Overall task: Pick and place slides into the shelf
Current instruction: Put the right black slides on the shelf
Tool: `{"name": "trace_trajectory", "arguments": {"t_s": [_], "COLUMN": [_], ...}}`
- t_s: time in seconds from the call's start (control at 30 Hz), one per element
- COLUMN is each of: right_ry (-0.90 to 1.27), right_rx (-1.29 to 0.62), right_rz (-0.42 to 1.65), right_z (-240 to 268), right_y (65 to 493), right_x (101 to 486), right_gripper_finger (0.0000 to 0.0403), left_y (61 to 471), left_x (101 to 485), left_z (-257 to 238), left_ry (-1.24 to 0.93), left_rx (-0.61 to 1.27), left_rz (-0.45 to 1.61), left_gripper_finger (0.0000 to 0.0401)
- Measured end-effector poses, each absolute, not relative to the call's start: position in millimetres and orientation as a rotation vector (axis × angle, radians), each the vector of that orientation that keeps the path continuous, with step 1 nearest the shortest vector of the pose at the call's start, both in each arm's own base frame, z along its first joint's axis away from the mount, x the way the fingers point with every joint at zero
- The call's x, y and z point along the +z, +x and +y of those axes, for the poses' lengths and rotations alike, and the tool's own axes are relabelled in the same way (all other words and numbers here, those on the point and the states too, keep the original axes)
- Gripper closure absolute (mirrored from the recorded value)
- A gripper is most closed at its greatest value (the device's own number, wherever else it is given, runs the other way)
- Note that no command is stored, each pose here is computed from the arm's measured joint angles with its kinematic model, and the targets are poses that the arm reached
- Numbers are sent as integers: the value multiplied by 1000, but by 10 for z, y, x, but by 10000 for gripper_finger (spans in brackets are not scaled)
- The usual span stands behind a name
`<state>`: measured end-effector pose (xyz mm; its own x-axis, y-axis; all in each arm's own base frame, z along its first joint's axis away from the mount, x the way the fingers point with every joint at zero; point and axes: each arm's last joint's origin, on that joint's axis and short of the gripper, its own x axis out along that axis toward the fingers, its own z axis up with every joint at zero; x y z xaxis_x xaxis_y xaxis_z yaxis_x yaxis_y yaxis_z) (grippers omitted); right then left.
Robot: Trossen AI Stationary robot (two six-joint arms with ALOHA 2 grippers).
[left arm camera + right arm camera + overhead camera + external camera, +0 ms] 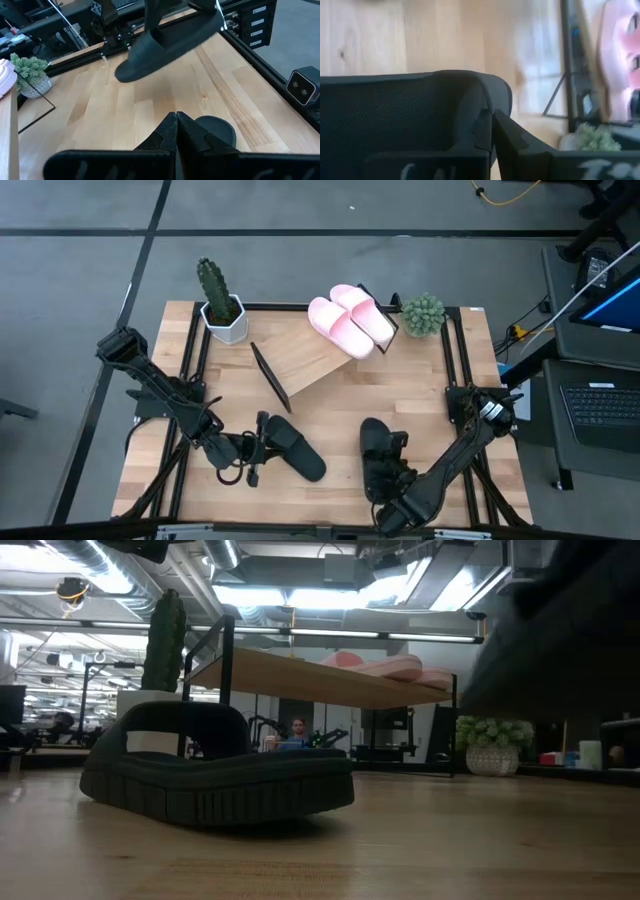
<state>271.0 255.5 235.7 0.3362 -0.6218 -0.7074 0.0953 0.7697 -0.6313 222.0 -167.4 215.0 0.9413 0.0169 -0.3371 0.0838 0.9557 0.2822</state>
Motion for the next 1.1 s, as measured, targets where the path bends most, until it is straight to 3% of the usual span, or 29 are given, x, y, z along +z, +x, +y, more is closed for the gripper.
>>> {"name": "trace_trajectory", "arguments": {"t_s": [0.53, 0.93, 1.1], "right_ry": [-877, -1001, -990], "right_rx": [-458, -400, -258], "right_rz": [952, 920, 856], "right_z": [2003, 1374, 1007], "right_y": [2754, 3108, 3280], "right_x": [3114, 3557, 3811], "right_gripper_finger": [396, 396, 396], "left_y": [2221, 2221, 2221], "left_x": [2154, 2154, 2155], "left_z": [-1676, -1676, -1676], "left_ry": [295, 295, 294], "left_rx": [-35, -35, -34], "left_rz": [340, 340, 339], "left_gripper_finger": [401, 401, 401]}}
